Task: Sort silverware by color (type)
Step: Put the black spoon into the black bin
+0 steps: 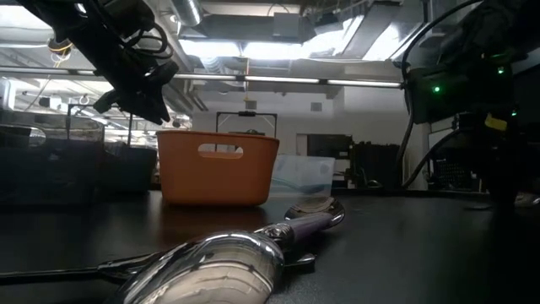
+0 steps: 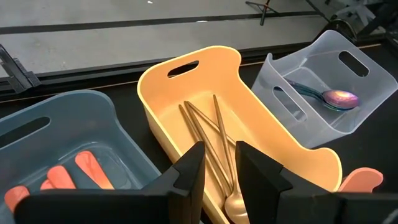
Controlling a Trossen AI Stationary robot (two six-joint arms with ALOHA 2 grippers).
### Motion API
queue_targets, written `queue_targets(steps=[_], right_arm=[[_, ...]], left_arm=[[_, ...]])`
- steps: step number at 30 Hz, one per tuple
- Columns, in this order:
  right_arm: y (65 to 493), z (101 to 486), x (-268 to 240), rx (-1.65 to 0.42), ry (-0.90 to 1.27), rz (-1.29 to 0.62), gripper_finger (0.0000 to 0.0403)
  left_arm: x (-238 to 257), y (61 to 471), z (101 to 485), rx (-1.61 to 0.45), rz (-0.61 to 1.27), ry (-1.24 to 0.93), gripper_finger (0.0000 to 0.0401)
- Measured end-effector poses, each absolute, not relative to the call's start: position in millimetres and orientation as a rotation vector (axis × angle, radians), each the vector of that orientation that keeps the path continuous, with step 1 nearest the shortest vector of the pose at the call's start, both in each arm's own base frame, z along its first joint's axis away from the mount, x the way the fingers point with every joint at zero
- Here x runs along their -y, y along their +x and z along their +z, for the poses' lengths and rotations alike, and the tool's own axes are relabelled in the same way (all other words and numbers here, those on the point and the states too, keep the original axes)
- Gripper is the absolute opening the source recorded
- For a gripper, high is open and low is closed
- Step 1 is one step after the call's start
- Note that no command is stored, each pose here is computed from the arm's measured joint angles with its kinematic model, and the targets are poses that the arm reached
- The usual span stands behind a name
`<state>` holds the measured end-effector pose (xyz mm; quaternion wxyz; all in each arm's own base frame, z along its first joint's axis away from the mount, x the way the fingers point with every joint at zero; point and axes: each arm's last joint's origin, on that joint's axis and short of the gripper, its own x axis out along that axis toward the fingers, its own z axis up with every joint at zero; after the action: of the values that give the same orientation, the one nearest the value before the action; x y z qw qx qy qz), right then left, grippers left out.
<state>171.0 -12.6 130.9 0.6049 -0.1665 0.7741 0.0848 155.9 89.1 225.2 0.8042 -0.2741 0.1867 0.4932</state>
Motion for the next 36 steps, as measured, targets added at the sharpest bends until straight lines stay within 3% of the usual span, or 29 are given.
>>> queue_targets(steps=[15,31,36], right_arm=[[215.4,155.6,12.1,-1.493,-0.211,0.081,0.0002],[287.3,203.4,17.4,-0.688,0.036,-0.203,0.0001],[296.0,216.2,18.2,-0.525,0.056,-0.22,0.0001]], left_arm=[[-88.6,156.4,225.0,-0.406,1.034,-0.597,0.0082],[-86.0,166.0,234.4,-0.299,0.932,-0.614,0.0082],[-78.8,173.6,240.8,-0.236,0.861,-0.609,0.0082]])
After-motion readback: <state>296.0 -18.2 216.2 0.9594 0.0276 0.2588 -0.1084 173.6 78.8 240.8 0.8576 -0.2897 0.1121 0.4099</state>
